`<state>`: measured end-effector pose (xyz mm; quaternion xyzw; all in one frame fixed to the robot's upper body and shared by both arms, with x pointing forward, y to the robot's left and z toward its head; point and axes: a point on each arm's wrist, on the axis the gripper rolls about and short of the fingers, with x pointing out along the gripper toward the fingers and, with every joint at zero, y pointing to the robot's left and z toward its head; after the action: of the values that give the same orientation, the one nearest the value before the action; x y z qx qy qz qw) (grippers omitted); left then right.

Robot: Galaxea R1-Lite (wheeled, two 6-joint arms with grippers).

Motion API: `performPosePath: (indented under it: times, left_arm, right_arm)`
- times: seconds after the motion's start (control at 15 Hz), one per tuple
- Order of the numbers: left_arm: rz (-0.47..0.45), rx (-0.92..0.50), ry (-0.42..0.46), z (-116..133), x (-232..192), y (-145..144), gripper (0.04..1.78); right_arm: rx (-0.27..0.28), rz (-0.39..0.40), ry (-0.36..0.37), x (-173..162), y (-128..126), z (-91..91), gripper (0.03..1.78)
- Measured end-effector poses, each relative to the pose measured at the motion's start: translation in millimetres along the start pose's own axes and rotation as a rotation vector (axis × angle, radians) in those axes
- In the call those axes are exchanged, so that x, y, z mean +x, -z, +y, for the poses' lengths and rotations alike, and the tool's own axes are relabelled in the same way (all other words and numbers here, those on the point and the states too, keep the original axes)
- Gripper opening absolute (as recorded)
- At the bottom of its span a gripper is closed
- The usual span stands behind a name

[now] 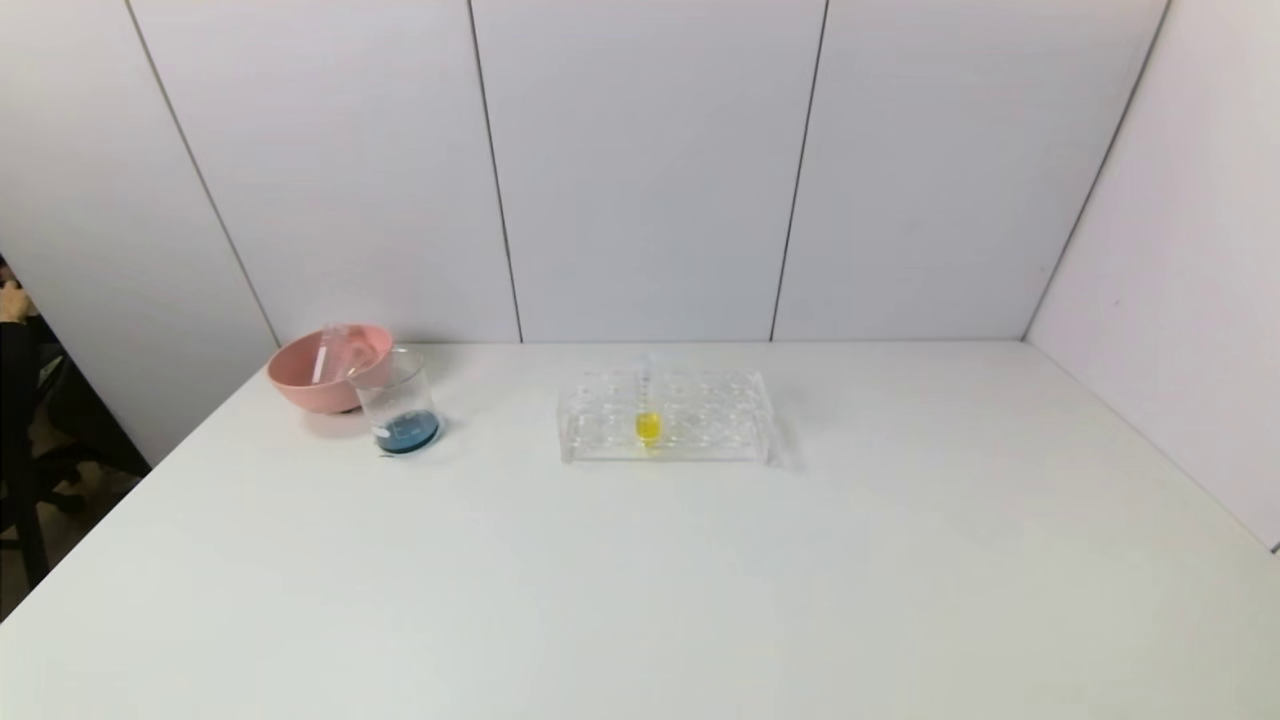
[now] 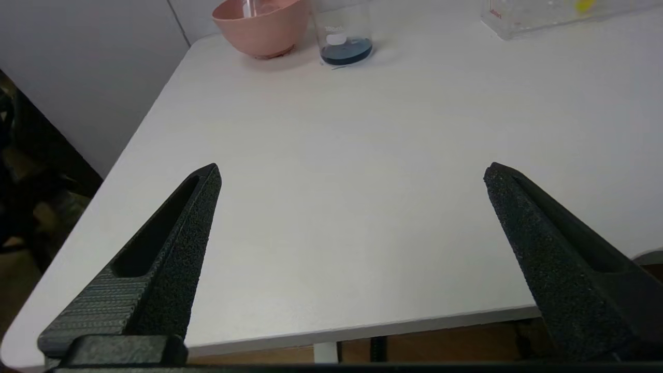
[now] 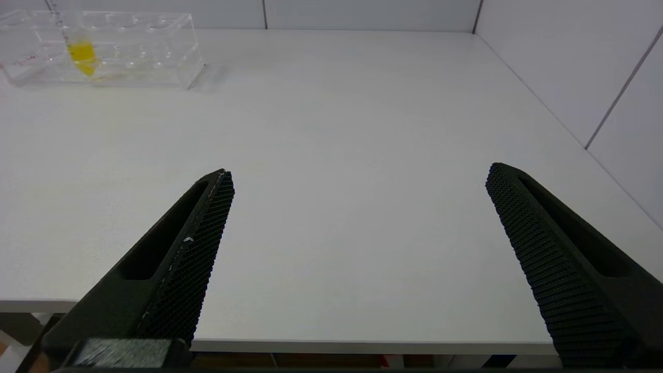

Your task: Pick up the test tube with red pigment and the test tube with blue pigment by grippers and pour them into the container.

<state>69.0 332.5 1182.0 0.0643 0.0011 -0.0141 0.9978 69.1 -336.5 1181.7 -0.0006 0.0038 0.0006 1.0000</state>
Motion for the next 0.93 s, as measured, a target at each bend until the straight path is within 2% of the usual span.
performPosePath:
  times: [0.13,0.2,0.93]
  left_arm:
    - [0.002,-0.12,-0.038,0.9,0.0,0.1,1.77]
    - [0.002,-0.131,-0.04,0.9,0.0,0.0,1.77]
    - [0.002,-0.133,-0.04,0.9,0.1,0.0,1.77]
  right_arm:
    - [0.0,0.0,0.0,0.0,0.0,0.0,1.77]
    - [0.0,0.0,0.0,0.0,0.0,0.0,1.77]
    - [-0.003,0.0,0.0,0.0,0.0,0.0,1.77]
